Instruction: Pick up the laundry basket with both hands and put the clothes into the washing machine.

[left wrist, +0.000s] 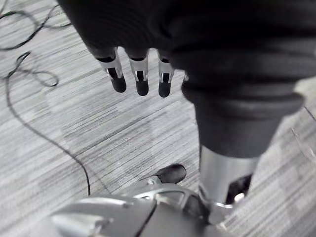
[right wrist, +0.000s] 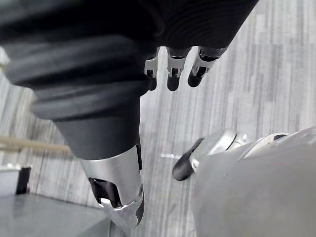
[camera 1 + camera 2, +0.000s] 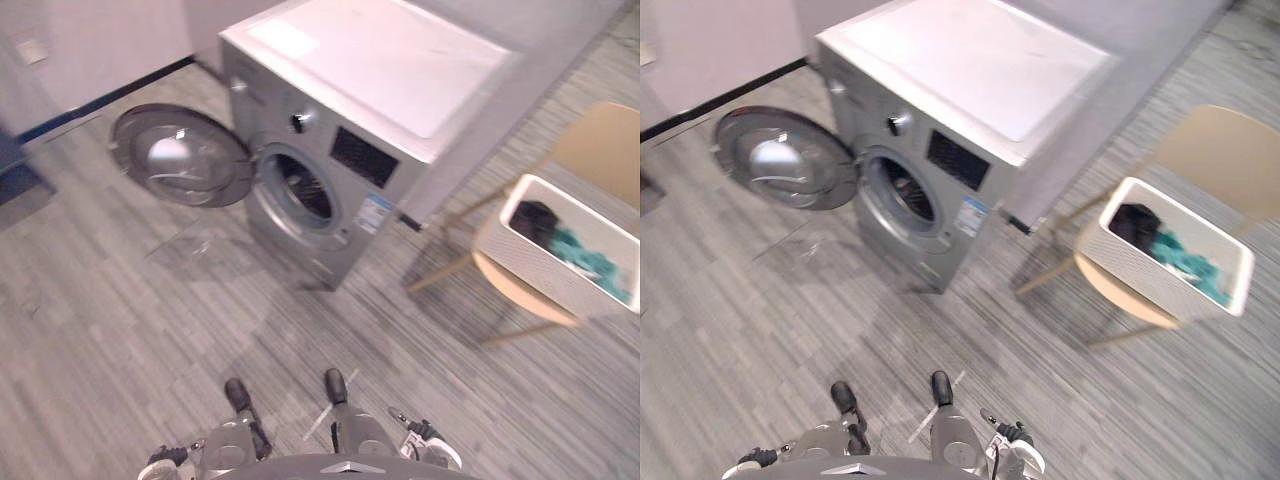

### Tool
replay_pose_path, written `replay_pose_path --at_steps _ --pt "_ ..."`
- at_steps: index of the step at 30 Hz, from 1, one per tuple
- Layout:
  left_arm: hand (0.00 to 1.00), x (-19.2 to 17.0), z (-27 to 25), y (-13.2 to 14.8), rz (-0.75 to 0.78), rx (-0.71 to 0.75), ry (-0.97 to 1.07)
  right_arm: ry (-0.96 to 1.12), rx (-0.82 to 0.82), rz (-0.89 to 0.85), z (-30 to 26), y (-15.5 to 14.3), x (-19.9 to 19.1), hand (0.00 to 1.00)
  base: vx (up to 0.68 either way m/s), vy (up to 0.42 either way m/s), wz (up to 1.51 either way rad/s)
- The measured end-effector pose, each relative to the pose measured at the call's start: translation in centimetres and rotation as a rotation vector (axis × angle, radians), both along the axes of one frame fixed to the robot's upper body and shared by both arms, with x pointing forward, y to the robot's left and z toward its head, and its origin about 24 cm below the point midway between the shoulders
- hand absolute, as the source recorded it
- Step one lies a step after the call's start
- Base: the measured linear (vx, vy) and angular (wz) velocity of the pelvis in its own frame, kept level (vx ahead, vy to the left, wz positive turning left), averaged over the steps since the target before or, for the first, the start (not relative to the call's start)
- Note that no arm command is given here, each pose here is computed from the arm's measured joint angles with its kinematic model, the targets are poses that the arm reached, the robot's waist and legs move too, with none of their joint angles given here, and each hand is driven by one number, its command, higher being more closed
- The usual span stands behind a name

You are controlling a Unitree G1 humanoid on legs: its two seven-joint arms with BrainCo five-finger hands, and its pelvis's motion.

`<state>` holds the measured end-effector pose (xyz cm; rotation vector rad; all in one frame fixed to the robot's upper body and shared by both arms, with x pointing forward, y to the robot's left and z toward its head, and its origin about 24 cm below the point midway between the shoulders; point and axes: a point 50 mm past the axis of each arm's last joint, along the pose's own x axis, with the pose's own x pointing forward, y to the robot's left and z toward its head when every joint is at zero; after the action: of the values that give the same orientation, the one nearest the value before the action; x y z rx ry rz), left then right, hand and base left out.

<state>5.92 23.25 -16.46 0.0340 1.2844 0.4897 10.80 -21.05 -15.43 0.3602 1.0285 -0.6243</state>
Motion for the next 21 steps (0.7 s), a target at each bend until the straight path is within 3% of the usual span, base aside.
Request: replay_pose_path --at_steps 6,15,17,21 --pt "0.0 2.9 1.0 0.8 -0.17 0.079 -0.065 0.05 -0.005 0.042 -0.4 0.8 -0.9 0.0 -0.02 -0.023 -0.88" --pt "0.0 4.9 1.0 -1.1 -0.192 0.043 -0.105 0.166 -0.03 -0.018 -0.9 -1.7 -3.8 0.0 0.06 -0.077 -0.21" --pt "0.0 4.5 0.9 -0.8 -0.141 0.049 -0.099 0.193 -0.025 -0.053 -1.1 -1.9 -4.9 0.0 0.15 -0.131 -0.31" --pt "0.0 2.6 0.7 -0.4 0.102 0.026 -0.118 0.212 -0.04 -0.111 -1.0 -2.8 -6.5 0.0 0.18 -0.232 -0.74"
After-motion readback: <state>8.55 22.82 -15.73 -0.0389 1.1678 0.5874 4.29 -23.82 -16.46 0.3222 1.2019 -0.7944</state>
